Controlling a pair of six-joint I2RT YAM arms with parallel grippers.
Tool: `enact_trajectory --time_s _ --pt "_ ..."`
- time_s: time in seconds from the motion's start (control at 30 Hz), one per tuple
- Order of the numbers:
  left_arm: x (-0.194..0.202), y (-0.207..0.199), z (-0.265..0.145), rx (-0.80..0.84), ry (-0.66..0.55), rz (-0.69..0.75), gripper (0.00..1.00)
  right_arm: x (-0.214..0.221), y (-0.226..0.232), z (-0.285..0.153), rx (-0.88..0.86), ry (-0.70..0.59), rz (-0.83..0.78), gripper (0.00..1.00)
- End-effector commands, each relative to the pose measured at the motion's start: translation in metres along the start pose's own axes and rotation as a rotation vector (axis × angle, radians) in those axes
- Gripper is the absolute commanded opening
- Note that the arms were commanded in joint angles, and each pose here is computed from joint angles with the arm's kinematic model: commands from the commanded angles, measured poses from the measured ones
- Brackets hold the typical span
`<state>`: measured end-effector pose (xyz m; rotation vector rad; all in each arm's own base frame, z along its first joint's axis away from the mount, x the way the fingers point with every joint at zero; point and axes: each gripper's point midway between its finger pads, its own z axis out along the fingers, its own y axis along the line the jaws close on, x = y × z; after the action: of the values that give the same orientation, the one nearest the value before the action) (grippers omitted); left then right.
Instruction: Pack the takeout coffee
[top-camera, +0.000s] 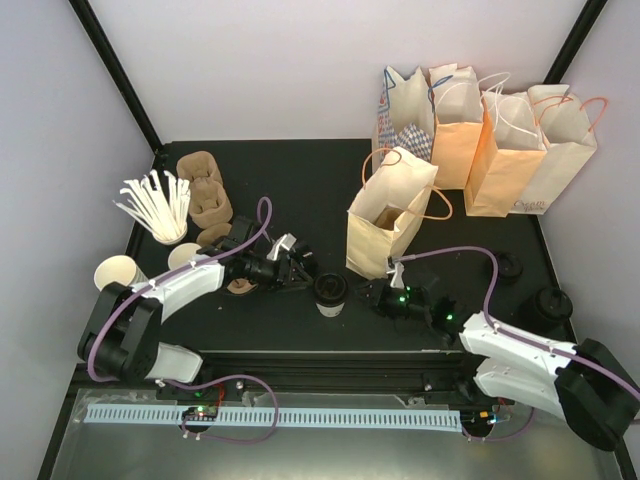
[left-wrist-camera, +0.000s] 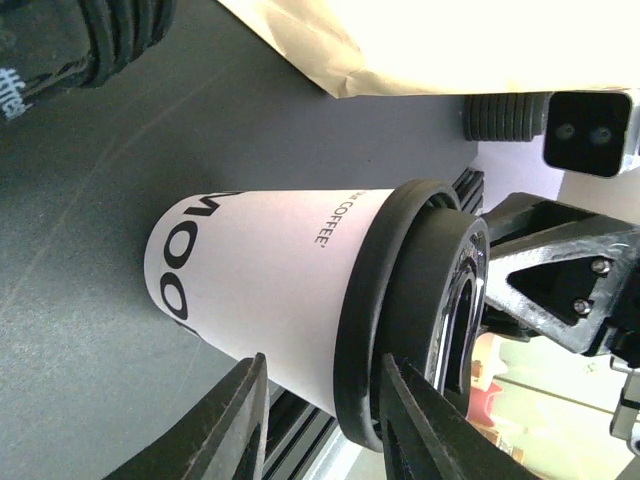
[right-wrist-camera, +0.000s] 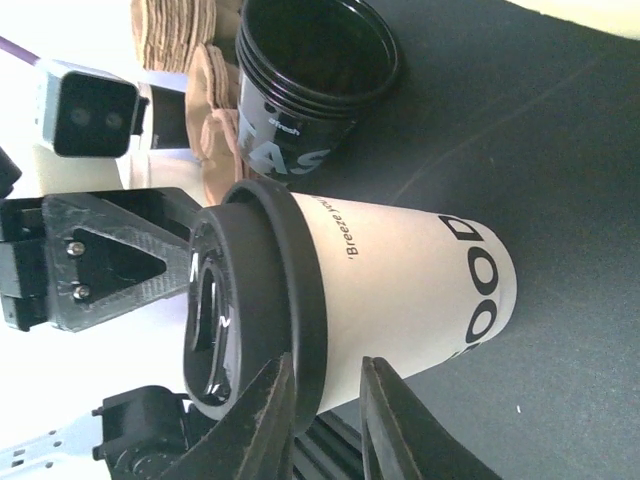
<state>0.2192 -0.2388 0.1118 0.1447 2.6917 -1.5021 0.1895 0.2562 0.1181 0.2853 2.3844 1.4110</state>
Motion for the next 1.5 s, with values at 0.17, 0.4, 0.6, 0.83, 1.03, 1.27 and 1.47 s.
enact_trajectory --time_s 0.17,0.4,0.6,0.83,1.03,1.27,1.47 --pt "-0.001 -0.006 0.003 0.064 0.010 0.015 0.30 -0.004 0.022 0.007 -0.060 0.030 -0.051 0.20" --pt "0.001 -0.003 0.005 0.069 0.023 0.007 0.27 -0.005 0.021 0.008 -0.054 0.037 -0.054 0.21" --pt "0.001 0.002 0.008 0.063 0.033 0.001 0.22 -0.003 0.014 0.014 -0.022 0.066 -0.045 0.17" --pt "0.006 0.014 0.012 0.035 0.050 -0.016 0.12 0.004 -0.002 0.019 0.011 0.097 -0.003 0.12" --pt "0.018 0.034 0.019 0.007 0.068 -0.033 0.12 0.016 -0.027 0.019 0.027 0.123 0.067 0.12" --pt "0.030 0.055 0.027 -0.010 0.086 -0.061 0.14 0.034 -0.054 0.024 0.079 0.194 0.101 0.12" --pt "0.037 0.067 0.028 -0.046 0.095 -0.067 0.15 0.044 -0.070 0.024 0.110 0.228 0.124 0.12"
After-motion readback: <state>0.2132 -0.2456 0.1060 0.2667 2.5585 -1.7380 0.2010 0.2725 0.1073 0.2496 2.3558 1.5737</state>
